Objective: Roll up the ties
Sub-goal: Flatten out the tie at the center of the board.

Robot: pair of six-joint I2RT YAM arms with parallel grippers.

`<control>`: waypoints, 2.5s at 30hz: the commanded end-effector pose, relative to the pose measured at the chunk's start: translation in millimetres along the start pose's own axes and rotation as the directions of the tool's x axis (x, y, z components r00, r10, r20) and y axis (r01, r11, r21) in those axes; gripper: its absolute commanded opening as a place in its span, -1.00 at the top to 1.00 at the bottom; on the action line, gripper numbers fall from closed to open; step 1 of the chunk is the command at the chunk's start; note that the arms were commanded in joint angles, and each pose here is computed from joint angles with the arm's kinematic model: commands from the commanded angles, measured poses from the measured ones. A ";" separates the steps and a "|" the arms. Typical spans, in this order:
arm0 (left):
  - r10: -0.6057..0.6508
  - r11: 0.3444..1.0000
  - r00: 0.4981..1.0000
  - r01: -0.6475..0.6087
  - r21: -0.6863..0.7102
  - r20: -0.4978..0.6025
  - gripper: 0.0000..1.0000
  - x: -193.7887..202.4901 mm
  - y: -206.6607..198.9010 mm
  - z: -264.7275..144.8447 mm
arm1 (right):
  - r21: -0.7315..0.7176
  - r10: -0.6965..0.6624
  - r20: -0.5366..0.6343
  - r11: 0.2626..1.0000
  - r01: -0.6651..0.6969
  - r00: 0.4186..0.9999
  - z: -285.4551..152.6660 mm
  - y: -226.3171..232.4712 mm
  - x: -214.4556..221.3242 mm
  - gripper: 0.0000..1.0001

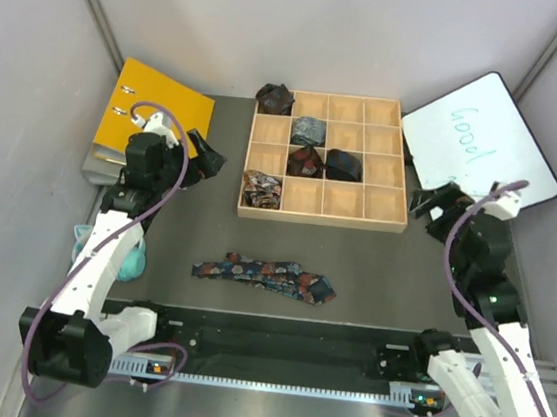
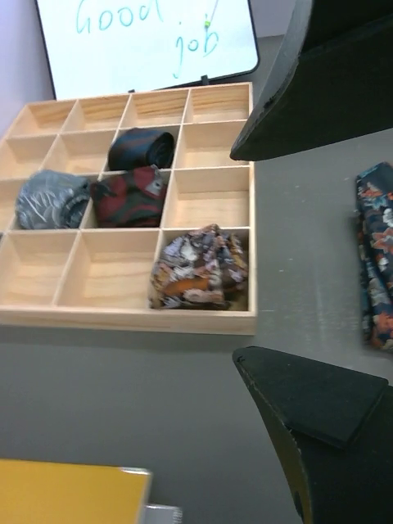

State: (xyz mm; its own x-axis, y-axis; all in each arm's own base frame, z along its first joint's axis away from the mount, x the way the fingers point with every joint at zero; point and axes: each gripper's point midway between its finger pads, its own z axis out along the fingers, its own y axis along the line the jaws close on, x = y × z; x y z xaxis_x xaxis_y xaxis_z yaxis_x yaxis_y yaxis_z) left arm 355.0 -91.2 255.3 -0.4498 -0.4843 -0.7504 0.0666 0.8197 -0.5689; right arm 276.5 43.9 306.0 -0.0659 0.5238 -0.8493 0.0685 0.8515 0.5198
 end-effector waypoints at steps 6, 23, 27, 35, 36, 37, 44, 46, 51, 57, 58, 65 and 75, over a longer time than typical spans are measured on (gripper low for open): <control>-0.209 0.976 0.939 0.216 -0.008 -0.273 -0.98 63.8 -1.9 -20.0 | 0.112 0.152 -0.491 0.988 -0.110 0.858 -34.1 -10.4 116.7 -0.98; -0.091 0.972 0.948 0.019 -0.233 -0.306 -0.63 85.3 33.8 -65.2 | 0.108 0.103 -0.792 0.994 -0.028 0.602 -83.4 -7.4 257.1 -0.75; -0.068 0.971 0.943 -0.014 -0.241 -0.326 -0.61 93.6 35.5 -68.1 | 0.099 0.086 -0.822 0.995 -0.007 0.563 -88.7 -1.1 274.5 -0.73; -0.022 0.962 0.943 -0.070 -0.263 -0.331 -0.62 93.0 42.1 -77.9 | 0.079 0.011 -0.884 0.989 0.127 0.466 -92.4 -0.9 316.3 -0.71; -0.016 0.962 0.944 -0.075 -0.262 -0.328 -0.62 92.1 42.1 -79.1 | 0.066 -0.005 -0.884 0.989 0.135 0.467 -89.2 4.8 317.2 -0.71; -0.010 0.961 0.943 -0.083 -0.263 -0.333 -0.62 92.7 42.8 -80.9 | 0.054 -0.020 -0.890 0.988 0.148 0.456 -91.0 7.3 320.6 -0.71; 0.024 0.956 0.944 -0.119 -0.269 -0.330 -0.65 91.3 45.9 -90.1 | 0.005 -0.102 -0.910 0.966 0.259 0.401 -87.6 21.1 337.6 -0.71; 0.036 0.953 0.944 -0.132 -0.273 -0.329 -0.65 91.5 48.7 -91.5 | 0.004 -0.111 -0.919 0.957 0.289 0.379 -89.5 19.2 344.3 -0.69; 0.049 0.945 0.940 -0.153 -0.289 -0.337 -0.68 96.6 56.8 -93.9 | -0.038 -0.156 -0.932 0.939 0.341 0.327 -94.1 21.1 357.7 -0.46; 0.049 0.950 0.938 -0.149 -0.274 -0.343 -0.68 103.4 57.6 -92.5 | -0.062 -0.200 -0.939 0.898 0.435 0.279 -96.0 10.6 369.4 -0.03; 0.049 0.951 0.938 -0.148 -0.271 -0.343 -0.69 103.7 57.1 -92.5 | -0.059 -0.198 -0.939 0.899 0.434 0.283 -95.6 10.9 369.5 0.14; 0.046 0.952 0.939 -0.145 -0.268 -0.342 -0.69 106.5 59.0 -89.7 | -0.058 -0.241 -0.923 0.859 0.508 0.301 -89.5 -1.1 355.5 0.75; 0.001 0.942 0.930 -0.124 -0.312 -0.367 -0.68 101.3 55.0 -92.8 | 0.034 -0.179 -0.919 0.851 0.525 0.350 -69.2 -63.1 310.5 1.00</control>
State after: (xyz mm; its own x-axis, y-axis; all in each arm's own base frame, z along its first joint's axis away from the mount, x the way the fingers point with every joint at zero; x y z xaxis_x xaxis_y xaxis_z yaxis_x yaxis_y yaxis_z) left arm 226.4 -64.6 165.5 -0.7596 -0.3172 -0.5678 -0.1484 0.9345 -0.3236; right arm 177.8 208.6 15.4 -0.9532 0.0592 -0.2966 0.0301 0.9944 0.1017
